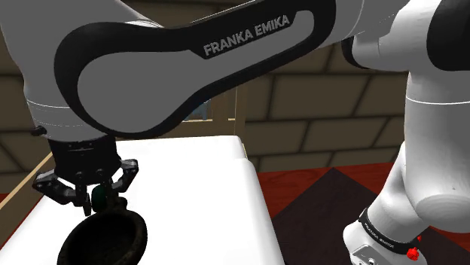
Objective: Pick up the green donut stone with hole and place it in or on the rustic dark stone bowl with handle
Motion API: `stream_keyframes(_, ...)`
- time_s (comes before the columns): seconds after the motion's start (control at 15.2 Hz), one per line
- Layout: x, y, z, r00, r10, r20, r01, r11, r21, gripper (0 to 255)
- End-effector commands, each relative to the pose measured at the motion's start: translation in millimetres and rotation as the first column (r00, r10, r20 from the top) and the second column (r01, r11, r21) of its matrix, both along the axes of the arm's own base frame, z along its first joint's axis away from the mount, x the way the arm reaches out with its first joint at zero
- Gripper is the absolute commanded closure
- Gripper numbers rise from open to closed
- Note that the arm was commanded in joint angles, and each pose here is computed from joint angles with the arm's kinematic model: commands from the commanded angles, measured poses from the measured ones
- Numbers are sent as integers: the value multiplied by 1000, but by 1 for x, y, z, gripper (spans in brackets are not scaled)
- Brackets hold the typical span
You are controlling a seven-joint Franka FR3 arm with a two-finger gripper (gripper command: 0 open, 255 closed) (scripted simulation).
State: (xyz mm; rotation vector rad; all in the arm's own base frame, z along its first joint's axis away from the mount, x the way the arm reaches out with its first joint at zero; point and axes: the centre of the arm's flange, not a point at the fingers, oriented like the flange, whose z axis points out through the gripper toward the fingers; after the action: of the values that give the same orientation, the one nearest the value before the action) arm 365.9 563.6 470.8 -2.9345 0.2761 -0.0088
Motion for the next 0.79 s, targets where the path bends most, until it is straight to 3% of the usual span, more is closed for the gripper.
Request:
stream_keyframes(0.0,5,21,-9,1000,-5,2,5,1000,-3,255)
stream_keyframes(0.73,5,21,-67,1000,-5,2,5,1000,-3,255)
